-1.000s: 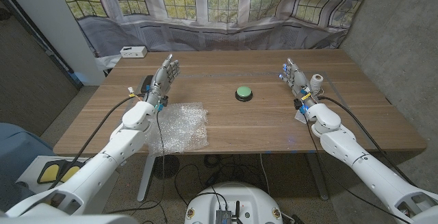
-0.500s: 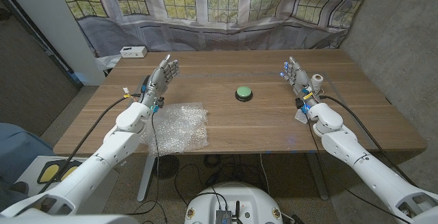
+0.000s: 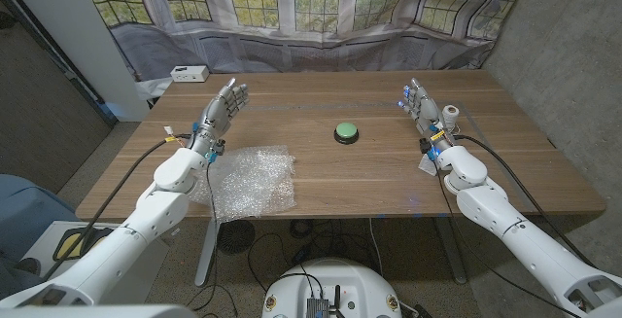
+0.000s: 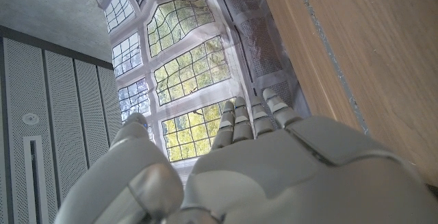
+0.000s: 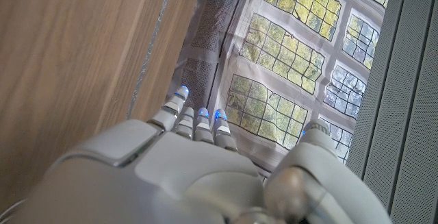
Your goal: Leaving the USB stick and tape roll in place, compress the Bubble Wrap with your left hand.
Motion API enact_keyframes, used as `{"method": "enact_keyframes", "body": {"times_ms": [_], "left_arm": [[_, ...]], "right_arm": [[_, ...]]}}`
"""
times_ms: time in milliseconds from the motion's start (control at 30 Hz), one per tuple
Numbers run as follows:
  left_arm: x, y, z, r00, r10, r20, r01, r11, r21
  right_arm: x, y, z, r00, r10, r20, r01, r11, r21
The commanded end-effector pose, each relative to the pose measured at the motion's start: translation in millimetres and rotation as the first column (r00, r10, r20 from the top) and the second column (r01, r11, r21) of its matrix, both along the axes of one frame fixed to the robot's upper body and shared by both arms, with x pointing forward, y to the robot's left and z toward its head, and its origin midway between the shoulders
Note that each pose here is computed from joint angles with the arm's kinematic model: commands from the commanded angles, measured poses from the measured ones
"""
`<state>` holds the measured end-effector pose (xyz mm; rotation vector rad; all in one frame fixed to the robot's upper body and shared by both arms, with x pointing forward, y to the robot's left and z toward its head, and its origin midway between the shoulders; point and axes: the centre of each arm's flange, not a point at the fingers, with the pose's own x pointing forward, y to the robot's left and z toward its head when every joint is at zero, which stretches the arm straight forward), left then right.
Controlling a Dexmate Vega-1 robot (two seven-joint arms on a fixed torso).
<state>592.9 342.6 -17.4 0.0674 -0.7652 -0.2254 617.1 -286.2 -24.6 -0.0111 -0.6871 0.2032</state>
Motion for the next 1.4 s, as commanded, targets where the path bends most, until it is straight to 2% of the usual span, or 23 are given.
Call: {"method": "enact_keyframes", "body": {"times_ms": [33, 467, 867, 1300, 1400], "left_arm": [[-16.2, 8.2, -4.5, 1.000, -0.001, 0.022, 0.000, 0.999, 0.036], [-32.7, 16.9, -9.6, 0.999, 0.000, 0.045, -0.003, 0.999, 0.049], [-46.9, 25.3, -20.1, 0.999, 0.007, 0.040, -0.009, 0.998, 0.065], [-60.1, 29.2, -29.2, 0.999, 0.016, 0.052, -0.021, 0.995, 0.096], [-62.6, 31.0, -34.7, 0.999, 0.017, 0.044, -0.022, 0.995, 0.097]], "right_arm": [[-3.7, 2.9, 2.2, 1.000, -0.006, -0.002, 0.006, 1.000, -0.010], [-6.5, 6.4, 5.8, 1.000, -0.004, 0.003, 0.004, 1.000, -0.018], [-9.2, 9.2, 10.4, 1.000, -0.007, 0.018, 0.007, 1.000, -0.021], [-6.3, 15.4, 11.5, 1.000, -0.005, 0.011, 0.005, 1.000, -0.026], [-6.4, 16.7, 10.7, 1.000, -0.008, 0.010, 0.008, 1.000, -0.027]]}}
